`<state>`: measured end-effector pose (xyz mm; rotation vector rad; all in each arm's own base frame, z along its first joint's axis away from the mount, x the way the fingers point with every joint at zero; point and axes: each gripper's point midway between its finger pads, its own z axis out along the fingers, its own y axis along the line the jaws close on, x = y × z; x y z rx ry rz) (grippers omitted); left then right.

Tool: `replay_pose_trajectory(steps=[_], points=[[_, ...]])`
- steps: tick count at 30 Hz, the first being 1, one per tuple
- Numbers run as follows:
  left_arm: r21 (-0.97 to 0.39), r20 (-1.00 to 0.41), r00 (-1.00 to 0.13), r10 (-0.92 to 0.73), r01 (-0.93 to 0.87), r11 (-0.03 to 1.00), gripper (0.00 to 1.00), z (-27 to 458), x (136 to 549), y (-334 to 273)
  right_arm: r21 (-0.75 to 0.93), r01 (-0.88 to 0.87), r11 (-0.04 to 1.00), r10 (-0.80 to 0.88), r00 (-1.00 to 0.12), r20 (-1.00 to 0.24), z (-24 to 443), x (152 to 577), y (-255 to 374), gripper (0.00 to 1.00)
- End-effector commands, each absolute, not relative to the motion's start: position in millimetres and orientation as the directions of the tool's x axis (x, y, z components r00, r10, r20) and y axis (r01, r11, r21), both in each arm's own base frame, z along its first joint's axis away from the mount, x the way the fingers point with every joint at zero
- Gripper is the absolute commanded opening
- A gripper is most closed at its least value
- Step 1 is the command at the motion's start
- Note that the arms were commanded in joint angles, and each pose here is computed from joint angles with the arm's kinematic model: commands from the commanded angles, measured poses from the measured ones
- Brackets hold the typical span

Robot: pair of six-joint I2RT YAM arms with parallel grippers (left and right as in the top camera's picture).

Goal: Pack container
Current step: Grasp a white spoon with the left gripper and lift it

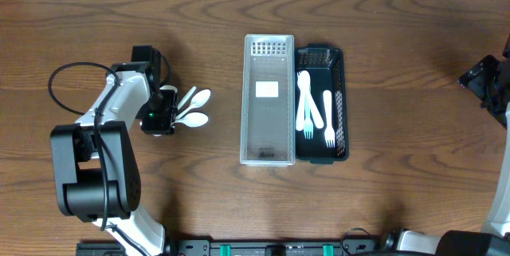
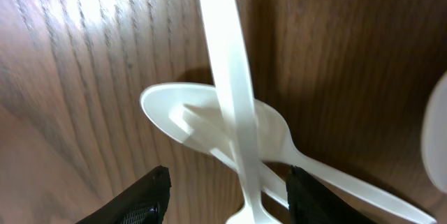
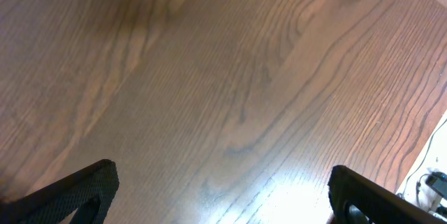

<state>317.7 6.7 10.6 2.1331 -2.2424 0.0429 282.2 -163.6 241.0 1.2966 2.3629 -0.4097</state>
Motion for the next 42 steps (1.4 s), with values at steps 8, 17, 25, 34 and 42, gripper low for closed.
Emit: replay_pose_trajectory(steps=[8, 17, 25, 34, 42], points=[[0.068, 0.013, -0.067, -0.998, -0.995, 0.068, 0.46, -10, 299, 13, -0.059, 0.861, 0.505, 0.738, -0.467, -0.487, 240, 280, -166, 0.99], [0.061, 0.029, -0.115, -0.993, -0.991, 0.117, 0.35, -9, 300, 11, -0.059, 0.861, 0.505, 0.738, -0.467, -0.487, 240, 280, -166, 0.99], [0.041, 0.096, -0.137, -0.986, -0.989, 0.142, 0.06, -9, 302, -1, -0.059, 0.861, 0.505, 0.738, -0.467, -0.487, 240, 280, -166, 0.99], [-0.071, 0.098, -0.317, -0.943, -0.948, 0.311, 0.06, 3, 322, -5, -0.059, 0.861, 0.505, 0.738, -0.467, -0.487, 240, 280, -166, 0.99], [-0.204, 0.015, -0.469, -0.883, -0.866, 0.456, 0.06, 43, 344, -4, -0.059, 0.861, 0.505, 0.738, -0.467, -0.487, 240, 280, -166, 0.99]])
